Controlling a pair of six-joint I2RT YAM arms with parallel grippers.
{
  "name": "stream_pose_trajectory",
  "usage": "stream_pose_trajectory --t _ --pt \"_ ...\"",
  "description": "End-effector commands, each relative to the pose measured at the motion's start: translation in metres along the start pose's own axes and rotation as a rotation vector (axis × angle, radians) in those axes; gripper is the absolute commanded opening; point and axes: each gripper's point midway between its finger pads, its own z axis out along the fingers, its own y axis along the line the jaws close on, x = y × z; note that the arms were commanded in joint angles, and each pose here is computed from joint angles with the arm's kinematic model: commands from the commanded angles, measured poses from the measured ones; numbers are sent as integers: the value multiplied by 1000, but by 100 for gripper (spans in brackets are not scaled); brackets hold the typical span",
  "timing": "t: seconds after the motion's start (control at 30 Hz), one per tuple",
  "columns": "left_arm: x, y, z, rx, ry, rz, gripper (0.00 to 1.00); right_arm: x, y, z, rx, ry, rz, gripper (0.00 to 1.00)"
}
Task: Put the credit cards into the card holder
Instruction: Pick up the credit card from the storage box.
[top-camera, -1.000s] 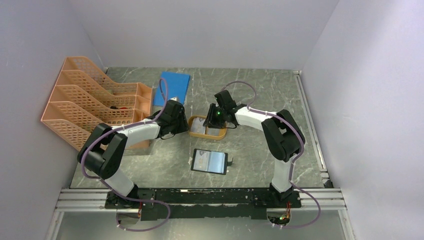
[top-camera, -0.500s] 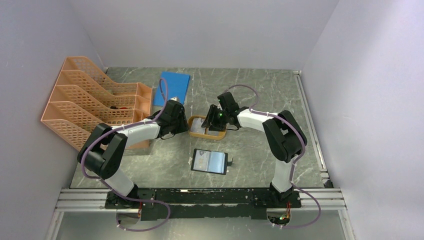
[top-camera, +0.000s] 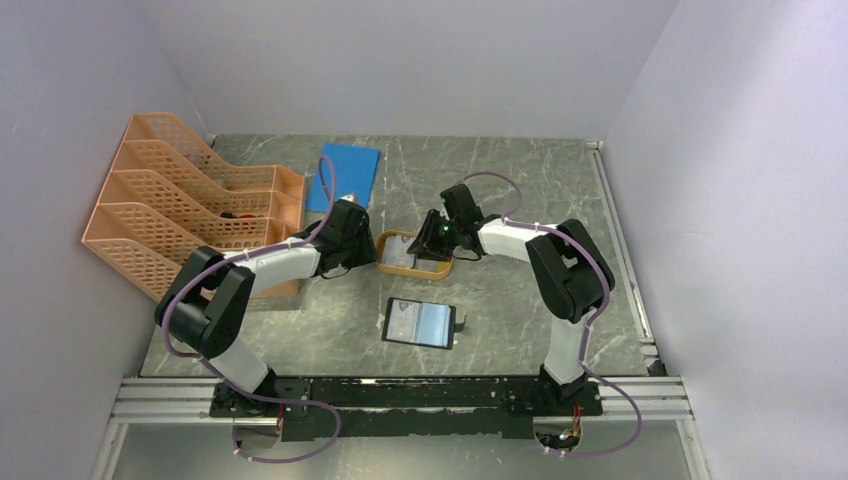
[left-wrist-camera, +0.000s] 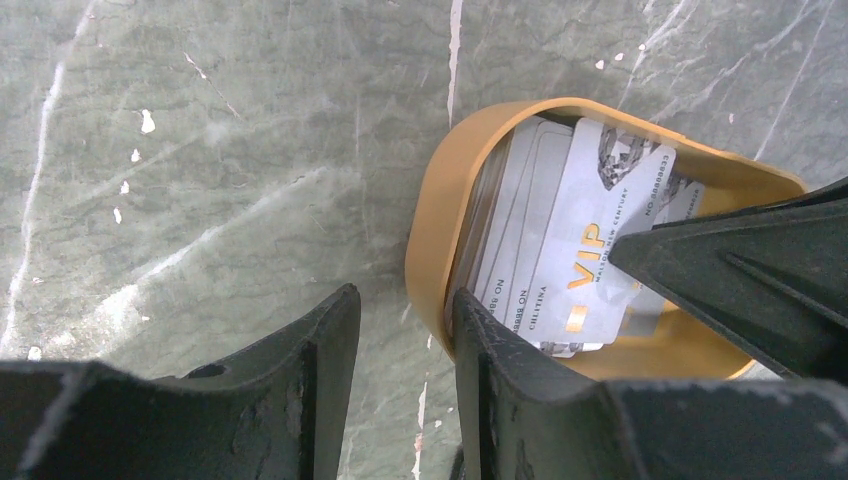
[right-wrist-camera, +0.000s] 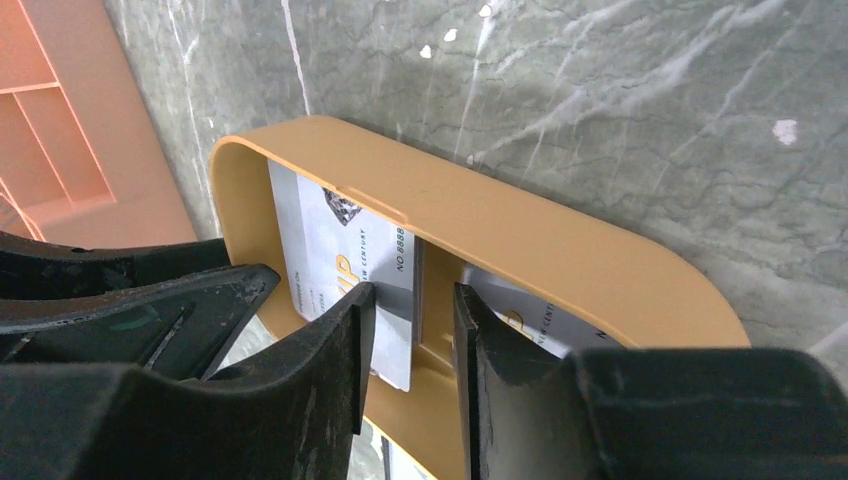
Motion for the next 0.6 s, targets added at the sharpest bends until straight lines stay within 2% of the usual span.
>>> stream_pose_trajectory --t 0.0,0.3,0.57 --pt "-8 2 0 -15 -13 12 43 -5 -15 -5 32 -29 22 37" --pt "-9 3 -1 -18 -13 13 43 -9 -9 -10 -2 -44 18 33" --pt "-11 0 -2 -8 -18 12 43 -9 1 -9 -47 -23 1 43"
